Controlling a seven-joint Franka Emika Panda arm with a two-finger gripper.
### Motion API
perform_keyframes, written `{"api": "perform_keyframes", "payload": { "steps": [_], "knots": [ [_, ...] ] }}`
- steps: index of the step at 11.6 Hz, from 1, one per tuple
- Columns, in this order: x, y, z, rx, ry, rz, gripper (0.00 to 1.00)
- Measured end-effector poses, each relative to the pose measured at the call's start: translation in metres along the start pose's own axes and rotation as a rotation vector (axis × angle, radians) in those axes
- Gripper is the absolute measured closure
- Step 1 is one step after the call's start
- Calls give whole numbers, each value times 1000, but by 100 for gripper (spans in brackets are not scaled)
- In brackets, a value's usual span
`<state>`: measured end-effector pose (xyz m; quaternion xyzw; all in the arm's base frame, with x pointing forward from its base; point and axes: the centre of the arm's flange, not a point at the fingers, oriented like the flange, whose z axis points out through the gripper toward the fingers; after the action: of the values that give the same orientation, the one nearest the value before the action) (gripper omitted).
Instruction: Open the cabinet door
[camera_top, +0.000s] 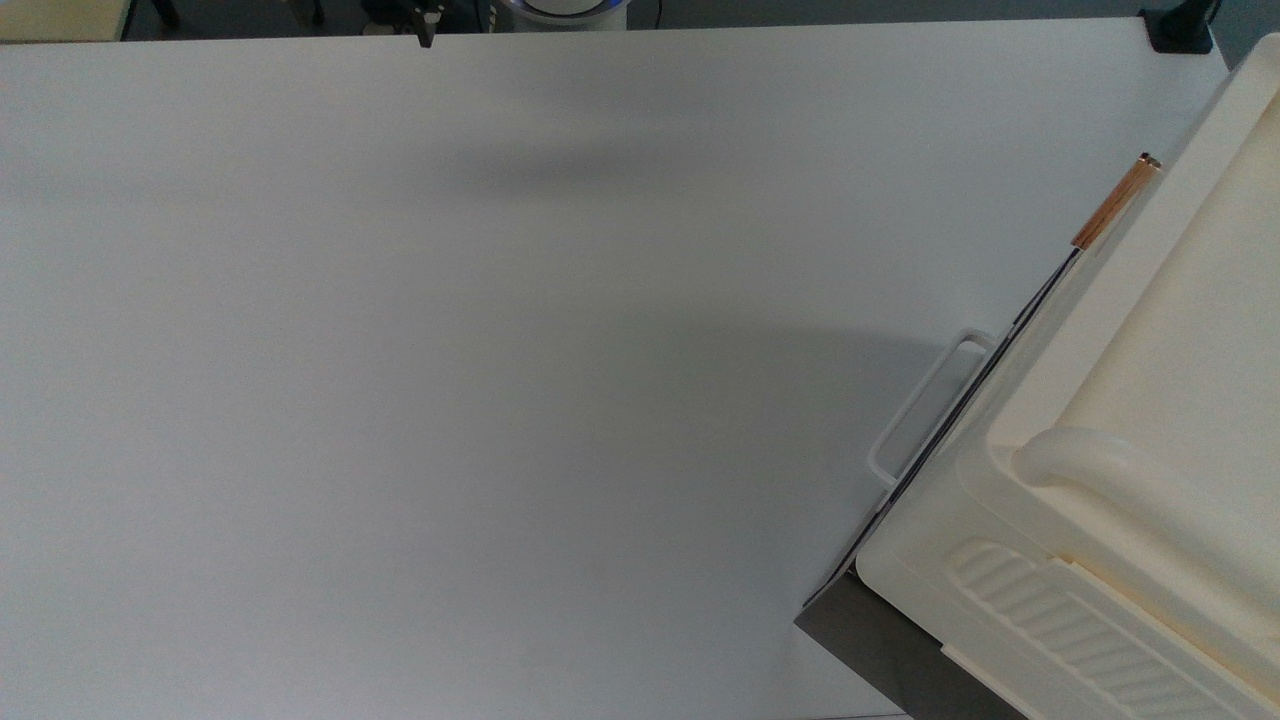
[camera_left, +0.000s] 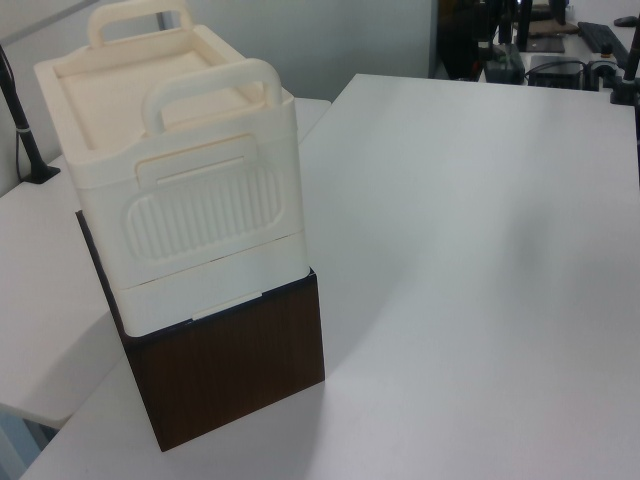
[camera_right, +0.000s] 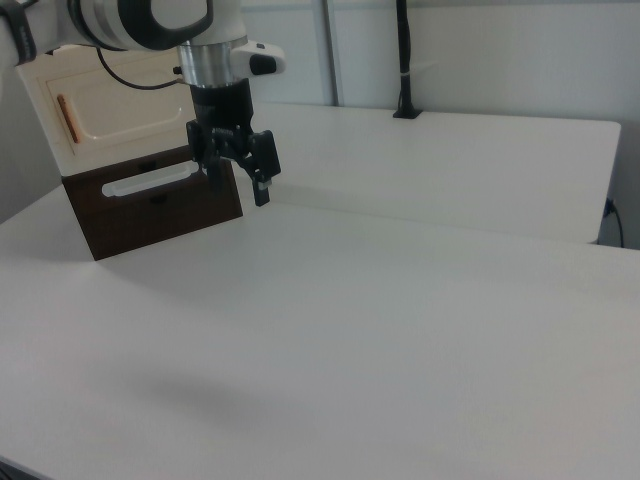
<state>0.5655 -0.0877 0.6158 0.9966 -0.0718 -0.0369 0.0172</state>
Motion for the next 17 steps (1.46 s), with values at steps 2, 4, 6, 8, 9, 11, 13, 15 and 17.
{"api": "perform_keyframes", "payload": {
  "steps": [2, 4, 6, 8, 9, 11, 13, 15, 17],
  "knots": [
    [0, 1, -1, -7, 2, 1, 0],
    [0, 2, -1, -15, 2, 2, 0],
    [0, 3, -1, -21, 2, 3, 0],
    [0, 4, -1, -32, 2, 4, 0],
    [0, 4, -1, -33, 2, 4, 0],
    [0, 6, -1, -43, 1, 5, 0],
    [-1, 7, -1, -56, 1, 5, 0],
    [-1, 8, -1, -69, 1, 6, 0],
    [0, 9, -1, -79, 0, 6, 0]
  ]
}}
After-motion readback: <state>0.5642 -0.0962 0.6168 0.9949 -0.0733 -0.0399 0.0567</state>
